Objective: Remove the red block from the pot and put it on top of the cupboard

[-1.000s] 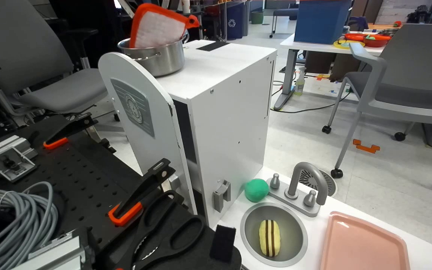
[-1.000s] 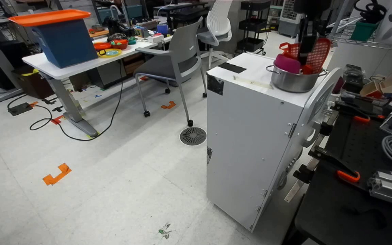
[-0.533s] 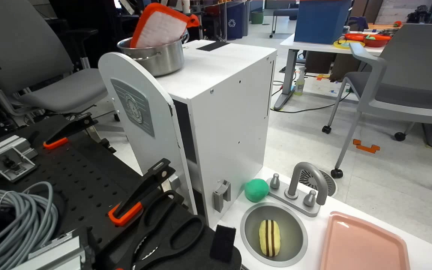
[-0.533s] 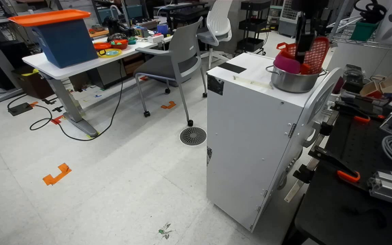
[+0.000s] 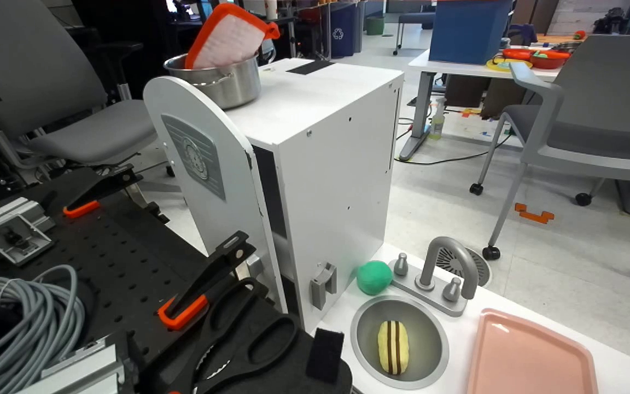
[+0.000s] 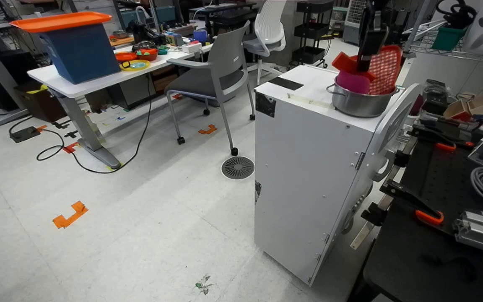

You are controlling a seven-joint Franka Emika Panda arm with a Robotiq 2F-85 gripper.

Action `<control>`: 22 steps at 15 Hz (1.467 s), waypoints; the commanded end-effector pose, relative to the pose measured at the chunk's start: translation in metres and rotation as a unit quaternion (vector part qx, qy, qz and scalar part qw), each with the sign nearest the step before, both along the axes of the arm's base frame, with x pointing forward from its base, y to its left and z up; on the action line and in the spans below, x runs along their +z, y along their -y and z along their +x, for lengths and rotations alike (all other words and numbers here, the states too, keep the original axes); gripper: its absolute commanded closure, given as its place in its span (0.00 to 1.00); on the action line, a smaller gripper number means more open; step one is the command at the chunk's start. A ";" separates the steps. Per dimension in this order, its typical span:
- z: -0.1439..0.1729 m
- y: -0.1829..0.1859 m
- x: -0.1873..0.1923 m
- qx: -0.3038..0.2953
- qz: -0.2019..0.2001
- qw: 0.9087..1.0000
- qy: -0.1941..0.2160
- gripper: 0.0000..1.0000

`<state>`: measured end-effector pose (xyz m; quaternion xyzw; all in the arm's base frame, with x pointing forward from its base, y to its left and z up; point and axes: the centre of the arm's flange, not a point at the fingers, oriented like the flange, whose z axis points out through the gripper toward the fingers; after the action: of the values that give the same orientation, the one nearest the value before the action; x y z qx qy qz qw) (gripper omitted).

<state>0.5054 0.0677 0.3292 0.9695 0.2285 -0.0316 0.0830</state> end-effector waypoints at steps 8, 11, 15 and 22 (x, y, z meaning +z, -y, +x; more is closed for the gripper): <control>0.003 0.001 0.027 -0.012 0.014 0.999 0.032 0.95; 0.013 0.011 0.037 -0.036 0.019 0.998 0.045 0.95; 0.030 0.031 0.050 -0.075 0.019 0.995 0.066 0.95; 0.049 0.064 0.054 -0.145 0.003 0.986 0.086 0.95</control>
<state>0.5406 0.0135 0.3842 0.9906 0.1049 0.0302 0.0830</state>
